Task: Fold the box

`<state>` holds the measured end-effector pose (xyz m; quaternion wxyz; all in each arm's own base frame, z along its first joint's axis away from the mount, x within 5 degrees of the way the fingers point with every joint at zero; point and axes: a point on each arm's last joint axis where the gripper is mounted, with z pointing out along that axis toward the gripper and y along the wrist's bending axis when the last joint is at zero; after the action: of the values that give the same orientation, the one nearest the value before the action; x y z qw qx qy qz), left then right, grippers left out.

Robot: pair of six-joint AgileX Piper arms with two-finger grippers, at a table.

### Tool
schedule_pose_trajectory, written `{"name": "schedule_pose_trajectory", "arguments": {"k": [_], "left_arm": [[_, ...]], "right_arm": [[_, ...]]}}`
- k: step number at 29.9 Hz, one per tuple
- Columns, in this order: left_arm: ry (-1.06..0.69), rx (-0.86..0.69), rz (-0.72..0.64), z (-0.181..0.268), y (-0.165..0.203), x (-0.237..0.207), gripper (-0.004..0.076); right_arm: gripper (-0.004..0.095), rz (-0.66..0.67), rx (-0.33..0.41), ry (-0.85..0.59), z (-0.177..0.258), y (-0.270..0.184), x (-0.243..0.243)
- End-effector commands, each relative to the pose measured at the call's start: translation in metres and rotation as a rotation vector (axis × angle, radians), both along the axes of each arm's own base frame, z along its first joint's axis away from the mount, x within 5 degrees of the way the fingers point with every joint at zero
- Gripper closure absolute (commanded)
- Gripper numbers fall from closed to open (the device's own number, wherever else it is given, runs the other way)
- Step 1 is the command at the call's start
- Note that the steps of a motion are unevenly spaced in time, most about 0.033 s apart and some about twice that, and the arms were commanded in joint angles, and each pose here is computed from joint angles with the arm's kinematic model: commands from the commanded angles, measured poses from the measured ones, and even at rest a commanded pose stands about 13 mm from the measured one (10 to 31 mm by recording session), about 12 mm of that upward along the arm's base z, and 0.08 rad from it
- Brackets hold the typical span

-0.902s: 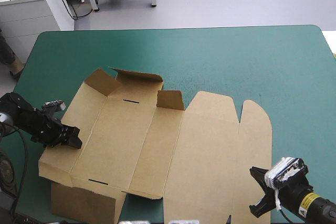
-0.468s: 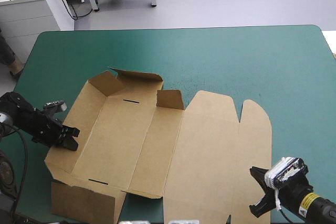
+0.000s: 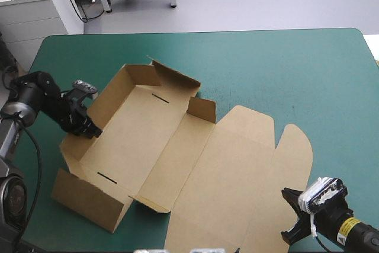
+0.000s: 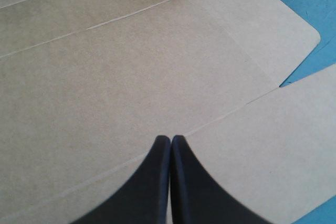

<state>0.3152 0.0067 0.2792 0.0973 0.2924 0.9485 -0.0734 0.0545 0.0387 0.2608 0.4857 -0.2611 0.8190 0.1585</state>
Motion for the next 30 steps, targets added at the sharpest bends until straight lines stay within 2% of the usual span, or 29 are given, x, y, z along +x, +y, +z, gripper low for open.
{"name": "schedule_pose_trajectory", "arguments": {"k": [1, 5, 11, 15, 19, 24, 30], "left_arm": [[-0.252, 0.092, -0.134, 0.054, -0.034, 0.013, 0.0732], [-0.401, 0.181, -0.288, 0.082, -0.074, 0.028, 0.0732], [-0.470, 0.337, -0.492, 0.083, -0.132, 0.042, 0.0732], [-0.531, 0.436, -0.632, 0.077, -0.175, 0.035, 0.0732], [-0.620, 0.431, -0.709, 0.085, -0.207, 0.018, 0.0732], [-0.667, 0.446, -0.774, 0.096, -0.225, -0.002, 0.0732], [-0.804, 0.490, -0.799, 0.114, -0.217, -0.018, 0.0732]], "right_arm": [[0.0927, 0.001, 0.048, -0.081, 0.015, 0.002, 0.003], [0.0927, 0.001, 0.048, -0.081, 0.015, 0.002, 0.003], [0.0927, 0.001, 0.048, -0.081, 0.015, 0.002, 0.003], [0.0927, 0.001, 0.048, -0.081, 0.015, 0.002, 0.003], [0.0927, 0.001, 0.050, -0.080, 0.015, 0.002, 0.003], [0.0927, 0.001, 0.050, -0.080, 0.015, 0.002, 0.003], [0.0927, 0.002, 0.052, -0.078, 0.015, 0.002, 0.003]]}}
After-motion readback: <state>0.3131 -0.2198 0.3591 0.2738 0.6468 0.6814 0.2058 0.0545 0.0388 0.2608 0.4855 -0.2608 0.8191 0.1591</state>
